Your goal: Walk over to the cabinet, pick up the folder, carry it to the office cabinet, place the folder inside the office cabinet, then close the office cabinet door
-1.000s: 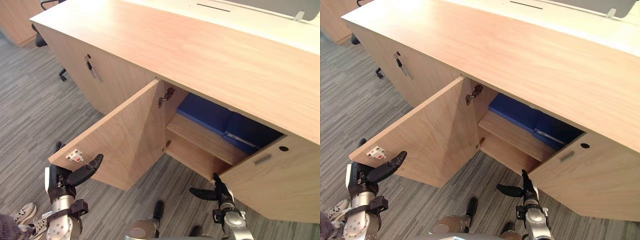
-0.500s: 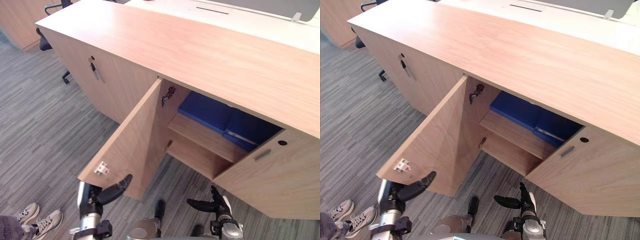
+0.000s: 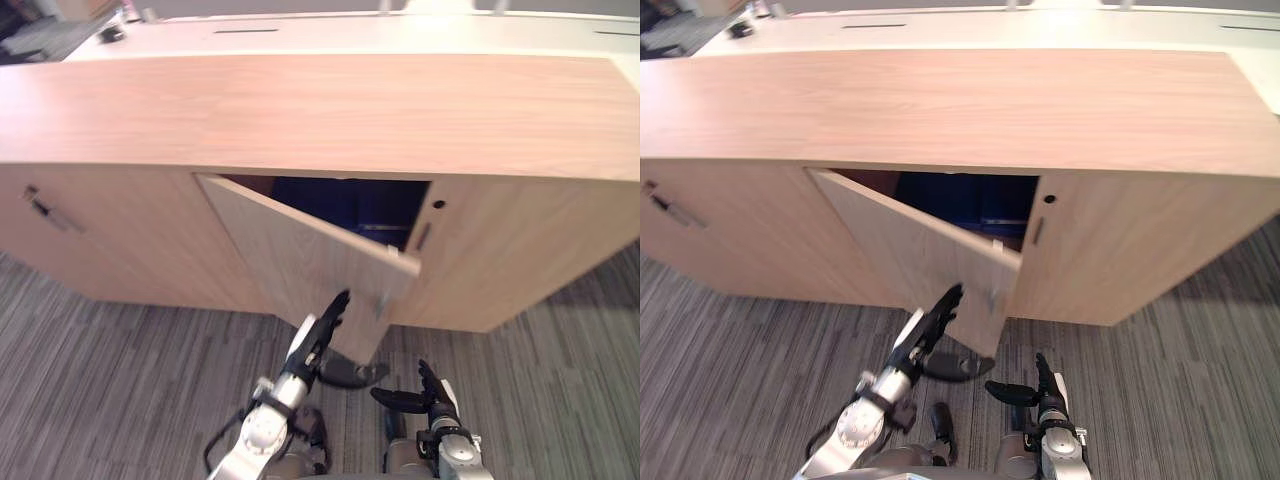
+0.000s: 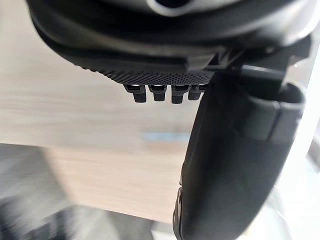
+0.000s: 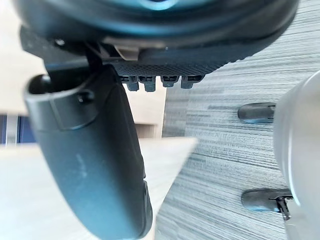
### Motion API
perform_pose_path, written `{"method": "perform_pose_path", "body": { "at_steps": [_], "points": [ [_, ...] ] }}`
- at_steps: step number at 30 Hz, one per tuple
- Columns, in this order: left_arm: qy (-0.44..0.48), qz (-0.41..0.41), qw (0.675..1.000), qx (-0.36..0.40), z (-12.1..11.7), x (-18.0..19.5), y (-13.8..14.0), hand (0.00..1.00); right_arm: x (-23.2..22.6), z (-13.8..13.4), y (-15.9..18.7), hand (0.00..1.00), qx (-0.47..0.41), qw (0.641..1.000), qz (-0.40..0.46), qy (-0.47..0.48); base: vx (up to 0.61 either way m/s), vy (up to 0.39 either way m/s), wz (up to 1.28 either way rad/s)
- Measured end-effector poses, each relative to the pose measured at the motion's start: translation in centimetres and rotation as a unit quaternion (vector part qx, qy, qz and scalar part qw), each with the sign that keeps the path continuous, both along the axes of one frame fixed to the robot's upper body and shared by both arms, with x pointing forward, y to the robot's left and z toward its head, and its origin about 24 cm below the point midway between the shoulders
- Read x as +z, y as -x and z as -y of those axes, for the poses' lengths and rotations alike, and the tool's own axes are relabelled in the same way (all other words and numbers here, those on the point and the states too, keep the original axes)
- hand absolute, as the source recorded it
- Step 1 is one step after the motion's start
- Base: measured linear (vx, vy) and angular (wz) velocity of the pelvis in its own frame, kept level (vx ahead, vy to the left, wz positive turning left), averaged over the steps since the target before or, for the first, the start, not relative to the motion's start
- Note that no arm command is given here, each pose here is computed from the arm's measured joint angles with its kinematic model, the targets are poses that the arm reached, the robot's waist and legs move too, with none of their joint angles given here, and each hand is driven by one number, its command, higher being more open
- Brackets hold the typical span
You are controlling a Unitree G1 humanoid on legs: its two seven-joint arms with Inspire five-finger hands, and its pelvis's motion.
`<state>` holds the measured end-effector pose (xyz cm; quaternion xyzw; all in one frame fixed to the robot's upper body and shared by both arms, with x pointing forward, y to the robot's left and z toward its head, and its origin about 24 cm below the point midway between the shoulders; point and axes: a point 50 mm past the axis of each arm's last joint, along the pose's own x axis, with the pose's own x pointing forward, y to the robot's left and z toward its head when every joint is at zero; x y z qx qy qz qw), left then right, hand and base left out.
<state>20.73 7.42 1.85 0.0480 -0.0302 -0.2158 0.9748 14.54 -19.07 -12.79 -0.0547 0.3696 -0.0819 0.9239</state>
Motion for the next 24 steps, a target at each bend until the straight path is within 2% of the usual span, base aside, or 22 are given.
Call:
{"method": "perform_pose_path", "body": {
  "at_steps": [4, 8, 12, 15, 19, 24],
  "points": [
    [-0.055, 0.079, 0.994, 0.044, -1.0, 2.1, -3.1, 1.0, -0.4, 0.8, 1.5, 1.0, -0.014, 1.0, -0.019, 0.004, 0.06, 0.022, -0.31],
    [-0.106, 0.075, 0.983, 0.131, -4.0, 1.4, -5.1, 1.0, -0.6, 1.5, 2.2, 1.0, -0.032, 0.999, -0.028, 0.004, 0.09, -0.012, -0.07],
    [-0.124, 0.041, 0.978, 0.16, -5.4, 0.2, -5.4, 1.0, -0.8, 1.7, 2.6, 1.0, -0.034, 0.999, -0.036, -0.001, 0.14, -0.032, 0.06],
    [-0.116, 0.022, 0.98, 0.161, -5.5, -0.5, -4.8, 1.0, -0.9, 1.6, 2.7, 1.0, -0.037, 0.998, -0.041, -0.004, 0.14, -0.05, 0.15],
    [-0.1, -0.044, 0.982, 0.153, -5.9, -3.0, -2.3, 1.0, -1.0, 1.5, 2.7, 1.0, -0.038, 0.998, -0.043, -0.006, 0.17, -0.085, 0.0],
    [-0.069, -0.176, 0.97, 0.156, -6.9, -7.5, 2.1, 1.0, -0.9, 1.9, 2.5, 1.0, -0.059, 0.997, -0.04, -0.009, 0.08, -0.063, 0.01]
  ]
}}
